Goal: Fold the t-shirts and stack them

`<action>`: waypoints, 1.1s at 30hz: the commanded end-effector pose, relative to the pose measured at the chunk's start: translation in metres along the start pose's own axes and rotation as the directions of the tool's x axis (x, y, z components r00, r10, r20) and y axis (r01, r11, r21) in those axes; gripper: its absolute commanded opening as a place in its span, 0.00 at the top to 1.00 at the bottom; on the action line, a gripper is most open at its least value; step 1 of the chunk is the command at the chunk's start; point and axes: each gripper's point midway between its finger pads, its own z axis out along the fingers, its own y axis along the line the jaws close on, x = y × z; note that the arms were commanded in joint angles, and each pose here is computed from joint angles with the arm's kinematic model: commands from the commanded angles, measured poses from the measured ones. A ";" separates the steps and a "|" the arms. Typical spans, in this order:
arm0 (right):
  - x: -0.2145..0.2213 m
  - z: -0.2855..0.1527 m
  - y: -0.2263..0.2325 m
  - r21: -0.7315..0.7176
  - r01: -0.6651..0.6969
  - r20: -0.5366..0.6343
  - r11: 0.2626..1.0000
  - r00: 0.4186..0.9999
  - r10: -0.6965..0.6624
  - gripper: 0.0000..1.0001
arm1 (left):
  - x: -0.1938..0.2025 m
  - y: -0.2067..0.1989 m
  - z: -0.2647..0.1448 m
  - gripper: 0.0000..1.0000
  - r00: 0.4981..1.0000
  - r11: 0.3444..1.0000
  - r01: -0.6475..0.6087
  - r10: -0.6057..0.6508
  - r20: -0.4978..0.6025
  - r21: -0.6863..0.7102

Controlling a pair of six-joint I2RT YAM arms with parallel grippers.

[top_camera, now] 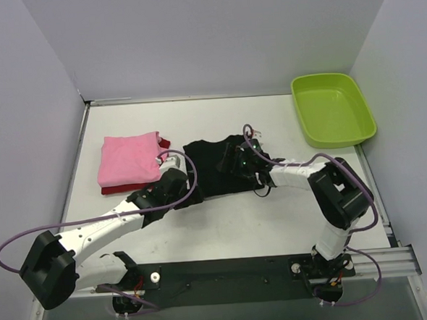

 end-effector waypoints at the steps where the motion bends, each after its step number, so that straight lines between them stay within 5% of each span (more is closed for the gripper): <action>1: 0.069 -0.032 -0.059 0.213 0.005 -0.156 0.977 0.987 0.029 0.03 | -0.008 -0.016 -0.007 0.02 0.998 0.997 0.035 -0.039 0.049 0.072; 16: 0.101 -0.096 -0.067 0.252 0.124 -0.139 0.960 0.986 -0.090 0.03 | 0.032 -0.003 -0.004 0.02 1.000 0.999 0.008 -0.008 -0.002 0.031; 33: 0.046 -0.157 -0.013 0.146 0.198 0.020 0.969 0.979 -0.203 0.02 | 0.051 -0.018 0.035 0.03 0.996 0.999 -0.049 0.049 -0.078 0.003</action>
